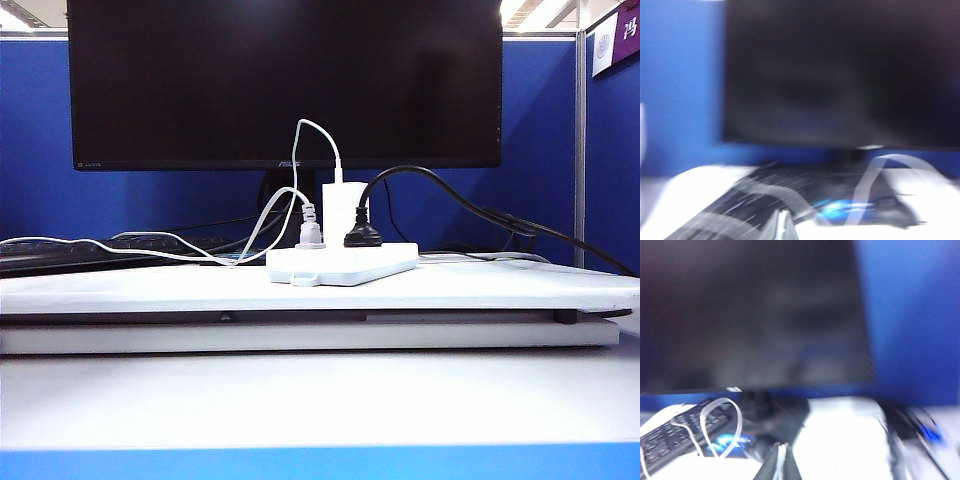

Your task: Unplug the white charger from the socket, then place it next to the socket.

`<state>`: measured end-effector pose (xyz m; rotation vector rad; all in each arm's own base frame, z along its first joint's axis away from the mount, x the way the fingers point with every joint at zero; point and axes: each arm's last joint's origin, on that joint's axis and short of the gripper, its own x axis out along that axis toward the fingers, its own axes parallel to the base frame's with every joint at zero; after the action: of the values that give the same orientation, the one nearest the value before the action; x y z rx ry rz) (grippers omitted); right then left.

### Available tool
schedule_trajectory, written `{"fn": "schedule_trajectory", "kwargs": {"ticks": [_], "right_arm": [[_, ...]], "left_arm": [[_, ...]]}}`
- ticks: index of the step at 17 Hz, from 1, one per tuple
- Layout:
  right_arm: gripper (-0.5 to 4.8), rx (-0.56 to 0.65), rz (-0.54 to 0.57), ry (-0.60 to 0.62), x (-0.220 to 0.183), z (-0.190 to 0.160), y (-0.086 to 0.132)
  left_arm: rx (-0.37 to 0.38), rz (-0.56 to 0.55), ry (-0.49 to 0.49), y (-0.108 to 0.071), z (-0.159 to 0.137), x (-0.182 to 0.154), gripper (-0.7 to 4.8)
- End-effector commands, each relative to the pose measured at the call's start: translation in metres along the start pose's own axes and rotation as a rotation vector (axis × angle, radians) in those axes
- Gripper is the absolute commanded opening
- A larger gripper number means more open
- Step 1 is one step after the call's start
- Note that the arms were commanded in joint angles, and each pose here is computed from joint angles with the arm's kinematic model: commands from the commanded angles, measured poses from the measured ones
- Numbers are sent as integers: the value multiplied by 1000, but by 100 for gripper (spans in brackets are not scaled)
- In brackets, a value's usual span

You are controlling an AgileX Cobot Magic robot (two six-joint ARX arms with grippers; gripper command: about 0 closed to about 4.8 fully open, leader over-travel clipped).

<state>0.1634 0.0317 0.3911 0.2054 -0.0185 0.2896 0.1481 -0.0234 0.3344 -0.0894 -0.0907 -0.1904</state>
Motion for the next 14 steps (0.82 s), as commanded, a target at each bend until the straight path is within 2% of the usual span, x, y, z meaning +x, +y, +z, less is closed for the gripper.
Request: {"fn": "schedule_trajectory", "kwargs": {"ticks": [1, 3, 4, 7, 9, 10, 11, 13, 14], "right_arm": [[-6, -24, 123, 78, 44, 22, 4], [-6, -60, 138, 175, 74, 26, 3], [-6, -77, 171, 226, 97, 23, 10], [-6, -126, 277, 300, 131, 7, 21], [-6, -140, 356, 359, 143, -8, 23], [-6, -139, 359, 382, 150, -16, 23], [-6, -149, 365, 405, 158, -25, 22], [-6, -204, 376, 446, 172, -43, 19], [-6, -193, 428, 487, 181, -57, 17]], "left_arm": [[-18, -281, 119, -9, 25, 48, -5], [-34, -422, 186, -15, 33, 75, -5], [-29, -506, 236, -21, 33, 95, -5], [-21, -658, 341, -42, 13, 127, -5], [-27, -715, 442, -59, -7, 134, -5], [-19, -742, 475, -66, -14, 135, -5], [25, -783, 492, -76, -22, 137, -5], [52, -838, 528, -94, -33, 138, -5], [72, -879, 545, -105, -40, 137, -5]]}}
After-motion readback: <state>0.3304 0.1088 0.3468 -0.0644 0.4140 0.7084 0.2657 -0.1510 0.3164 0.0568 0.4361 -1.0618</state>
